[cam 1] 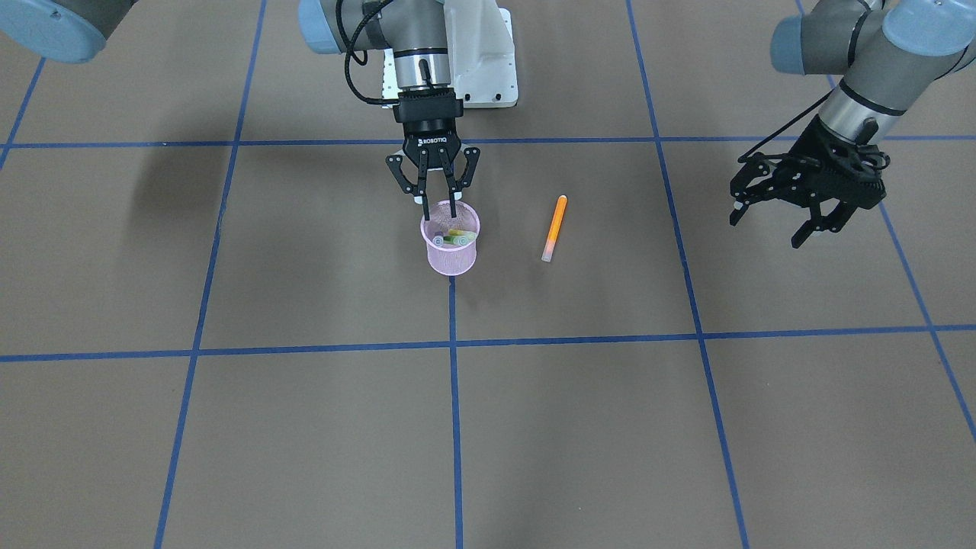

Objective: Collect pens into pen holder
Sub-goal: 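Lower the purple marker into the cup and open the right gripper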

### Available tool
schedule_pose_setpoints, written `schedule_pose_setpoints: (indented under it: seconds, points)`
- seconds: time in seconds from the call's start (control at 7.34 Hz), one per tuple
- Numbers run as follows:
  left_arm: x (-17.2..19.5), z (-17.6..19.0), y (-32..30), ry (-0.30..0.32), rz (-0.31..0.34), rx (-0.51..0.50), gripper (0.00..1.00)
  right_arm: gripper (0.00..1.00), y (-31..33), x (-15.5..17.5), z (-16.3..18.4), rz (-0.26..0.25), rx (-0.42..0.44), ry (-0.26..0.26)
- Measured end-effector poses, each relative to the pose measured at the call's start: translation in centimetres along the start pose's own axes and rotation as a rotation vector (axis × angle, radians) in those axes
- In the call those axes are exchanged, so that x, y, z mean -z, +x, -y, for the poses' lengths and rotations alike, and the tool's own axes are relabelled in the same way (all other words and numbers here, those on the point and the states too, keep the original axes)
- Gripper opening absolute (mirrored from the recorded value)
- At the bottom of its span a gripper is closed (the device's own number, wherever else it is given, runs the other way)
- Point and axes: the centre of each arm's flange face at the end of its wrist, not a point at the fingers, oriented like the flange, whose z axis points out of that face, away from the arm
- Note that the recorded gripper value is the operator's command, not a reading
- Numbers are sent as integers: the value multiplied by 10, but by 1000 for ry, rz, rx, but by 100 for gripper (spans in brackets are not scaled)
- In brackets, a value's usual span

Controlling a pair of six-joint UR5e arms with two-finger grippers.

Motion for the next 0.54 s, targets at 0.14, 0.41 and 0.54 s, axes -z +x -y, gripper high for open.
schedule_pose_setpoints:
  seconds: [0.14,0.41,0.54]
  points:
    - [0,0,0,0,0,0,100,61,0,0,0,1,0,0]
    - [0,0,0,0,0,0,100,98,2,6,17,20,-12,-12]
    - [0,0,0,0,0,0,100,99,10,4,36,35,-33,-55]
